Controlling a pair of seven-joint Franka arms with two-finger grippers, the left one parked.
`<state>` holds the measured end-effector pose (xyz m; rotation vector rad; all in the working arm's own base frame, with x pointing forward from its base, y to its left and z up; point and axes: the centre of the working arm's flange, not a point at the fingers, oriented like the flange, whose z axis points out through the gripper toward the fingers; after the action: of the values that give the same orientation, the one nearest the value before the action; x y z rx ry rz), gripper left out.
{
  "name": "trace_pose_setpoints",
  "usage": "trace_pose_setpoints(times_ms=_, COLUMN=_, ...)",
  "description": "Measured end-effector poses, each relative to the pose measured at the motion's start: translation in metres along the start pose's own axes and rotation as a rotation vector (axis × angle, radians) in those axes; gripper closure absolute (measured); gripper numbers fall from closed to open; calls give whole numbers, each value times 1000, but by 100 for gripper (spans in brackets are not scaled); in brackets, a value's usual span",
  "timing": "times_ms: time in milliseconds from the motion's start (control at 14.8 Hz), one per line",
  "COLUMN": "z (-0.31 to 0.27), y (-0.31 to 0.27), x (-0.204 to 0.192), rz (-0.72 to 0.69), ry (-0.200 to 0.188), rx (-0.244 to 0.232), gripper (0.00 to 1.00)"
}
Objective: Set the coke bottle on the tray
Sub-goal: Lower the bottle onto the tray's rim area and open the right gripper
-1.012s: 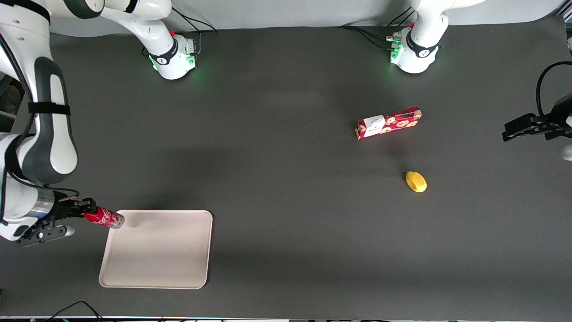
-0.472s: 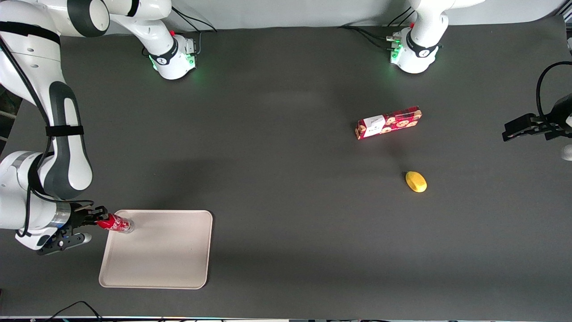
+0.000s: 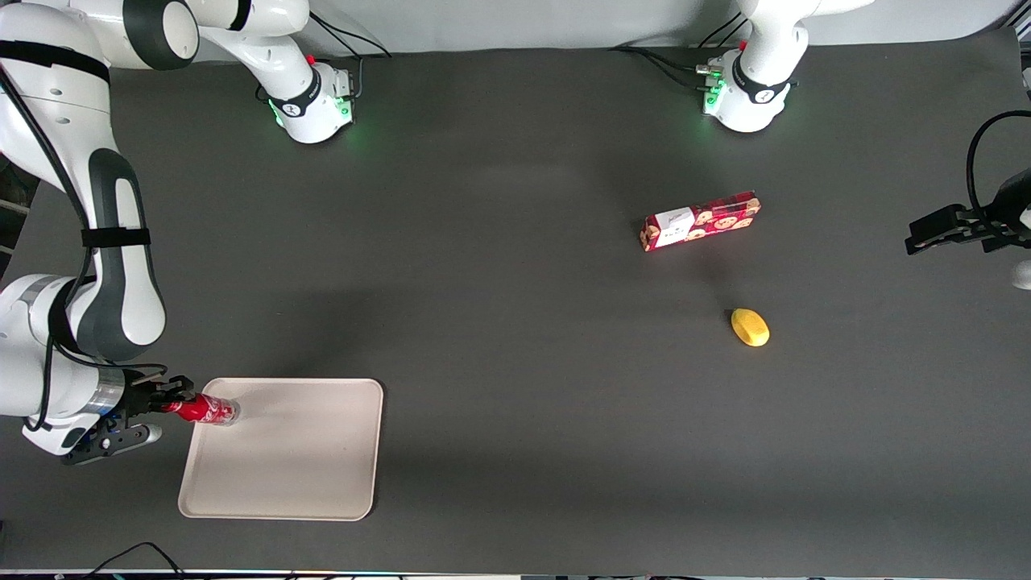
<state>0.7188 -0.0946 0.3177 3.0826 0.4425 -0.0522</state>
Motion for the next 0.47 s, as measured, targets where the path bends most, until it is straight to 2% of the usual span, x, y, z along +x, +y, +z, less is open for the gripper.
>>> trace_pose_setpoints(times_ms=270, z=-3, y=1, x=2, rz=1, ry=8, rx=-3, gripper=6)
trace_pose_setpoints(times_ms=337, z=-4, y=1, x=3, rz=6, ry=12, rx=1, gripper=0)
trace_pose_setpoints(times_ms=472, z=-10, y=-1, x=5, rz=64, ry=28, rx=29, gripper=0)
